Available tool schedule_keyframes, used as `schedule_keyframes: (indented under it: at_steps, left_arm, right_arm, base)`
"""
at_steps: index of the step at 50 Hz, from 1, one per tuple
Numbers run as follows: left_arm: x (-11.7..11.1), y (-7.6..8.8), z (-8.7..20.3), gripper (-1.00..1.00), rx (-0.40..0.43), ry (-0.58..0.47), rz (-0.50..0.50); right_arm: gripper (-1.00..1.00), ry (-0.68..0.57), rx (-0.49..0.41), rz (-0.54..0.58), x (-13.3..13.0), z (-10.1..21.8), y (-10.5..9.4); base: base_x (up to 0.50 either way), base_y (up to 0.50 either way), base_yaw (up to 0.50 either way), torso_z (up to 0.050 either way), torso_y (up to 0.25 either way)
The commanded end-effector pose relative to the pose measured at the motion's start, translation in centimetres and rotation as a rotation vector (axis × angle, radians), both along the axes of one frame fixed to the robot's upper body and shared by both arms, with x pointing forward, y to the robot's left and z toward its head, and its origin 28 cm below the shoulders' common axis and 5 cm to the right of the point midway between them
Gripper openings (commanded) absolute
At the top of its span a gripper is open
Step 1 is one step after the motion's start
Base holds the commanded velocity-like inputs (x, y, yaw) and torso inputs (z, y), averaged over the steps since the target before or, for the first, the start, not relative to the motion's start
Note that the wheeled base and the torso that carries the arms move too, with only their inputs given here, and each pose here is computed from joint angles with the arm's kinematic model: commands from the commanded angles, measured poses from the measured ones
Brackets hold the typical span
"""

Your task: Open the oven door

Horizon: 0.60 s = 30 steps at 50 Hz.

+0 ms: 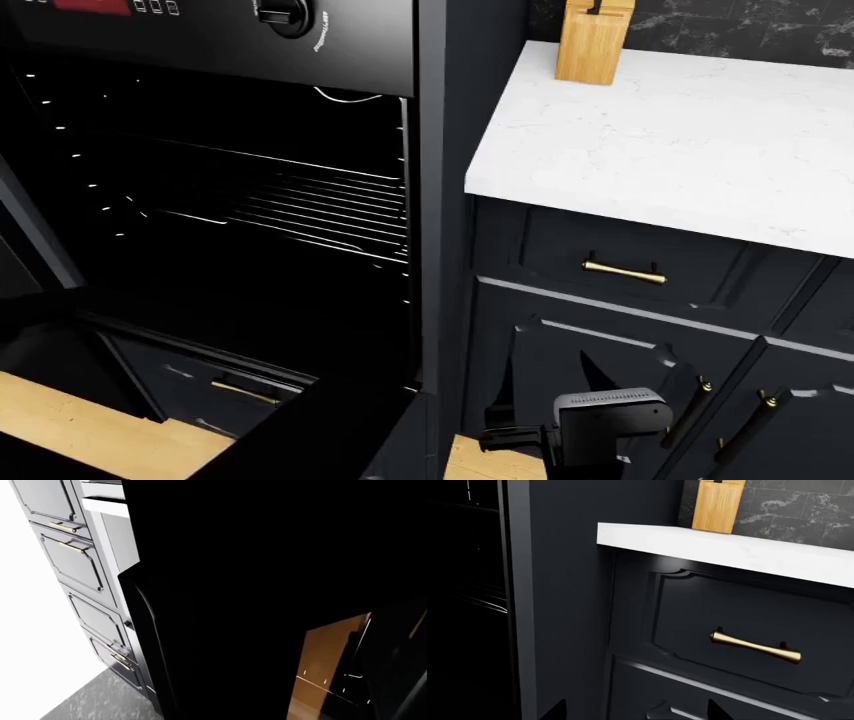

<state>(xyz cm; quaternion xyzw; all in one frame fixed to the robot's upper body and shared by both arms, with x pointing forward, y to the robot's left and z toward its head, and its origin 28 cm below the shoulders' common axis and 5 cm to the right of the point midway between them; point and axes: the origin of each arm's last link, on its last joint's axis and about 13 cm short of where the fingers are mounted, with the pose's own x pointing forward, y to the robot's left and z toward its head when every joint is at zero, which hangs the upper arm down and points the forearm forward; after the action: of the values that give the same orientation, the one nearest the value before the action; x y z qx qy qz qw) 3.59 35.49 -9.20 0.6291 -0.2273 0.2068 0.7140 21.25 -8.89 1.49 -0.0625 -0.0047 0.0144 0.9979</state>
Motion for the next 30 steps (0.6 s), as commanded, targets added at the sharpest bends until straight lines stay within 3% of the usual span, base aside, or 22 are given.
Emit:
schedule_keyframes:
  at_steps: [1, 30]
  left_arm:
    - [-1.4, 4.8, 2.0, -1.0, 0.083, -0.121, 0.254]
    - [-2.3, 4.8, 1.1, -1.0, 0.07, -0.059, 0.294]
  right_arm:
    - [1.0, 0.001, 0.0, -0.001, 0.0, 0.0, 0.0]
    - [1.0, 0.001, -0.003, -0.001, 0.0, 0.0, 0.0]
  base:
    - [0.0, 0.0, 0.01, 0.0, 0.0]
    - [0.0, 0.01, 0.01, 0.0, 0.0]
